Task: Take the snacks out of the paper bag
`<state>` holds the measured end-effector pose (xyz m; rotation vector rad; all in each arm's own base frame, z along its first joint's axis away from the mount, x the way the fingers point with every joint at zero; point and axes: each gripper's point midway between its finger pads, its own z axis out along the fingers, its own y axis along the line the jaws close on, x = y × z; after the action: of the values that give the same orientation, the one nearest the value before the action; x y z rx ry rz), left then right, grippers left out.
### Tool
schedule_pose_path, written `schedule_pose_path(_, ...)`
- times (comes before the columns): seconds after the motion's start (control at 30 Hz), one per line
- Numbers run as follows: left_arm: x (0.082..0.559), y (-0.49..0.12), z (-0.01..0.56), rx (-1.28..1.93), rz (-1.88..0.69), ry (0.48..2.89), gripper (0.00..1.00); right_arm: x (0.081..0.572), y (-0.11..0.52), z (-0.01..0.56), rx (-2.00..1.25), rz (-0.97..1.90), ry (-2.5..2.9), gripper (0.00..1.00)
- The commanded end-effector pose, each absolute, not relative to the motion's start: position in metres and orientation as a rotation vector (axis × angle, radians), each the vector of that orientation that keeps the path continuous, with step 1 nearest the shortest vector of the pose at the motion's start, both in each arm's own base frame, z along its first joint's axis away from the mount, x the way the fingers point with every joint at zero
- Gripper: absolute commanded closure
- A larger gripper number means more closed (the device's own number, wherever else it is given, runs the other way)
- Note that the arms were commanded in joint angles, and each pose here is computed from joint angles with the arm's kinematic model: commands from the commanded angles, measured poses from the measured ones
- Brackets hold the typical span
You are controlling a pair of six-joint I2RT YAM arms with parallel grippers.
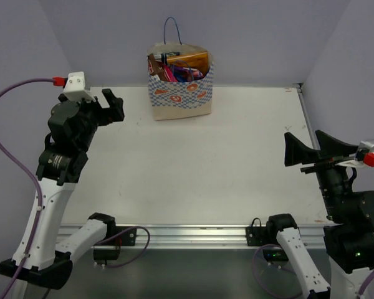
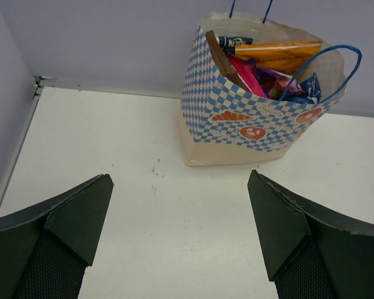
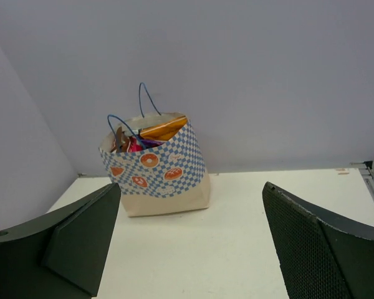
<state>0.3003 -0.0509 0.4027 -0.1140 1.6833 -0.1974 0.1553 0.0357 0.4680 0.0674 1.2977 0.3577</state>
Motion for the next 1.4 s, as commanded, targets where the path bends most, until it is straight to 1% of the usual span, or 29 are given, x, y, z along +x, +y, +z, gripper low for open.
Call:
schedule_pose_path(0.0,0.313,-0.062,0.413,-0.115,-0.251,1.681,0.0,0.172,0.048,0.449,0.05,0.408,1.375,0.01)
schedule_pose_path(0.07,0.33,-0.067,0.405,-0.109,-0.246,1.718,0.0,0.179,0.054,0.44,0.042,0.433,1.411,0.01)
schedule_pose_path(0.13,0.342,-0.07,0.412,-0.126,-0.25,1.717,0.0,0.183,0.063,0.432,0.002,0.463,1.446,0.01)
schedule_pose_path(0.17,0.357,-0.074,0.403,-0.13,-0.248,1.751,0.0,0.185,0.072,0.426,-0.041,0.499,1.47,0.01)
schedule_pose_path(0.23,0.373,-0.081,0.416,-0.137,-0.277,1.728,0.0,0.193,0.081,0.417,-0.065,0.535,1.51,0.01)
schedule_pose_path(0.27,0.391,-0.086,0.404,-0.138,-0.275,1.762,0.0,0.197,0.082,0.412,-0.054,0.546,1.532,0.01)
schedule_pose_path(0.33,0.411,-0.092,0.419,-0.155,-0.297,1.725,0.0,0.205,0.084,0.403,-0.03,0.562,1.568,0.01)
schedule_pose_path(0.37,0.431,-0.096,0.405,-0.162,-0.291,1.758,0.0,0.209,0.085,0.396,-0.029,0.564,1.585,0.01)
schedule_pose_path(0.53,0.492,-0.106,0.401,-0.211,-0.276,1.758,0.0,0.22,0.091,0.379,-0.043,0.58,1.649,0.01)
schedule_pose_path(0.57,0.511,-0.109,0.395,-0.224,-0.269,1.763,0.0,0.221,0.093,0.376,-0.049,0.59,1.658,0.01)
schedule_pose_path(0.7,0.555,-0.115,0.372,-0.251,-0.241,1.792,0.07,0.223,0.099,0.371,-0.076,0.617,1.668,0.01)
schedule_pose_path(0.73,0.562,-0.116,0.365,-0.257,-0.231,1.801,0.12,0.223,0.1,0.37,-0.08,0.618,1.668,0.01)
schedule_pose_path(0.77,0.576,-0.118,0.343,-0.26,-0.211,1.837,0.15,0.224,0.1,0.366,-0.08,0.62,1.676,0.01)
schedule_pose_path(0.8,0.581,-0.117,0.344,-0.266,-0.204,1.831,0.21,0.224,0.1,0.366,-0.081,0.619,1.677,0.01)
schedule_pose_path(0.83,0.586,-0.117,0.337,-0.265,-0.189,1.84,0.26,0.224,0.1,0.365,-0.082,0.62,1.679,0.01)
schedule_pose_path(0.87,0.593,-0.118,0.32,-0.261,-0.175,1.867,0.3,0.224,0.1,0.363,-0.084,0.619,1.685,0.01)
schedule_pose_path(0.9,0.596,-0.119,0.318,-0.259,-0.171,1.869,0.4,0.225,0.1,0.362,-0.086,0.614,1.686,0.01)
schedule_pose_path(0.97,0.6,-0.12,0.304,-0.25,-0.166,1.894,0.5,0.226,0.1,0.36,-0.089,0.612,1.687,0.01)
schedule_pose_path(1.0,0.6,-0.122,0.302,-0.247,-0.174,1.9,0.61,0.227,0.1,0.359,-0.09,0.611,1.688,0.01)
schedule_pose_path(1.07,0.597,-0.125,0.295,-0.239,-0.188,1.922,0.72,0.227,0.101,0.358,-0.093,0.614,1.69,0.01)
schedule_pose_path(1.1,0.596,-0.127,0.295,-0.235,-0.2,1.927,0.83,0.228,0.101,0.358,-0.092,0.615,1.693,0.01)
schedule_pose_path(1.2,0.583,-0.133,0.295,-0.209,-0.224,1.948,1.0,0.23,0.102,0.359,-0.096,0.618,1.694,0.01)
schedule_pose_path(1.23,0.577,-0.134,0.305,-0.201,-0.237,1.937,1.0,0.232,0.103,0.359,-0.096,0.62,1.699,0.01)
schedule_pose_path(1.3,0.563,-0.139,0.297,-0.174,-0.265,1.982,1.0,0.233,0.105,0.361,-0.103,0.637,1.697,0.01)
schedule_pose_path(1.33,0.551,-0.142,0.311,-0.16,-0.286,1.97,1.0,0.235,0.107,0.362,-0.106,0.645,1.703,0.01)
schedule_pose_path(1.37,0.541,-0.143,0.299,-0.147,-0.29,2.009,1.0,0.236,0.108,0.363,-0.104,0.654,1.707,0.01)
